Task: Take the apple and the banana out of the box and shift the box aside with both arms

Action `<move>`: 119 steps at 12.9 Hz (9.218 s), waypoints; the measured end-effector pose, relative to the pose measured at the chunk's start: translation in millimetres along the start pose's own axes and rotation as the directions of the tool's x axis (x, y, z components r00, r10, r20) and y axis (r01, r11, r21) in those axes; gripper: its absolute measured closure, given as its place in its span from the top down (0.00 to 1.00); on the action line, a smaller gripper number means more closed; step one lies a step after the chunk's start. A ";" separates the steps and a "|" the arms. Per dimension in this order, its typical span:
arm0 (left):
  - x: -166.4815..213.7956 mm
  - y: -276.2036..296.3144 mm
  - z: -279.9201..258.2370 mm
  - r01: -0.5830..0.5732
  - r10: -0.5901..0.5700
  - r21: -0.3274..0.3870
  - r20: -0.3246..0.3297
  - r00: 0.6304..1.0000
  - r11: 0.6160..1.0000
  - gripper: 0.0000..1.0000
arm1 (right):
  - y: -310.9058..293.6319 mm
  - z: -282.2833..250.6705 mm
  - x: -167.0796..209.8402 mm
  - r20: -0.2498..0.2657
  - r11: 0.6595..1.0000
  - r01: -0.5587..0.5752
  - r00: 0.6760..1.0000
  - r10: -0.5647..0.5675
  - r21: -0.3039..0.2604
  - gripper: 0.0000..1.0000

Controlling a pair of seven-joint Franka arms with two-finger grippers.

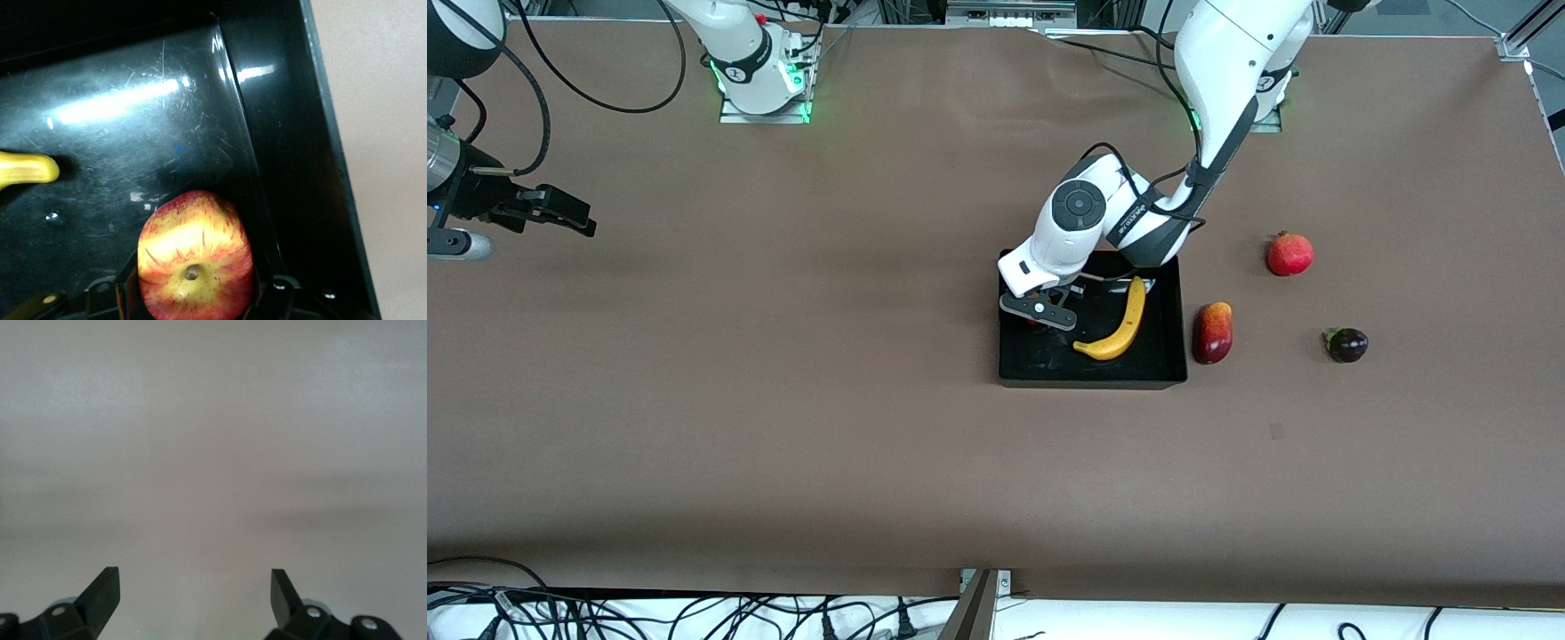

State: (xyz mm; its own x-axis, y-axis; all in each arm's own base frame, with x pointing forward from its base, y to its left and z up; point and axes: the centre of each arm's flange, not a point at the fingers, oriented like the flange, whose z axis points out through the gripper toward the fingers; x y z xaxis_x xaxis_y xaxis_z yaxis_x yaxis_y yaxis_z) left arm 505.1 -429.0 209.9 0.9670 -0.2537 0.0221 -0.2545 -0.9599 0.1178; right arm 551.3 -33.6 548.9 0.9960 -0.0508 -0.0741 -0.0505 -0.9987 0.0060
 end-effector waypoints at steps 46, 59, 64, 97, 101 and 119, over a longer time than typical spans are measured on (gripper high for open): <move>-35.6 -129.9 -118.0 -0.205 0.206 -0.022 0.057 0.977 0.979 1.00 | -1.7 -1.9 0.2 -0.004 1.000 0.003 1.000 -0.003 0.000 1.00; -18.7 -150.2 -35.8 -0.259 0.258 0.018 0.046 0.965 0.966 1.00 | -5.6 -10.7 1.6 -0.025 1.000 0.011 1.000 -0.011 -0.002 1.00; -19.8 -139.5 -3.8 -0.352 0.350 0.059 0.040 0.936 0.934 1.00 | -5.0 -11.4 1.8 -0.026 0.998 0.024 0.999 -0.025 -0.056 1.00; 0.6 -388.7 -123.2 -0.395 0.387 0.081 0.096 0.917 0.915 0.34 | -7.5 -2.4 13.9 -0.077 1.000 -0.006 0.997 0.008 0.020 1.00; -1.3 -443.4 -42.0 -0.409 0.402 0.043 0.119 0.908 0.912 0.34 | -9.4 15.3 29.4 -0.089 1.000 -0.006 0.996 0.007 0.016 1.00; -87.1 -347.2 -433.4 -0.069 0.055 0.158 0.088 0.995 0.985 1.00 | 3.0 -9.4 2.0 -0.031 0.999 -0.026 0.999 0.026 0.019 1.00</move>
State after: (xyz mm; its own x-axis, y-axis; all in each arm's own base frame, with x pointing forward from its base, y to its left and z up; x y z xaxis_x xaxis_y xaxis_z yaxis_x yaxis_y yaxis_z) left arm 513.0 -21.8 597.3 0.9470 -0.3159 -0.0591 -0.3185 -0.9470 -0.0420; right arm 553.8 -36.7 558.1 0.9961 -0.0768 -0.0431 -0.0773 -0.9969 -0.0112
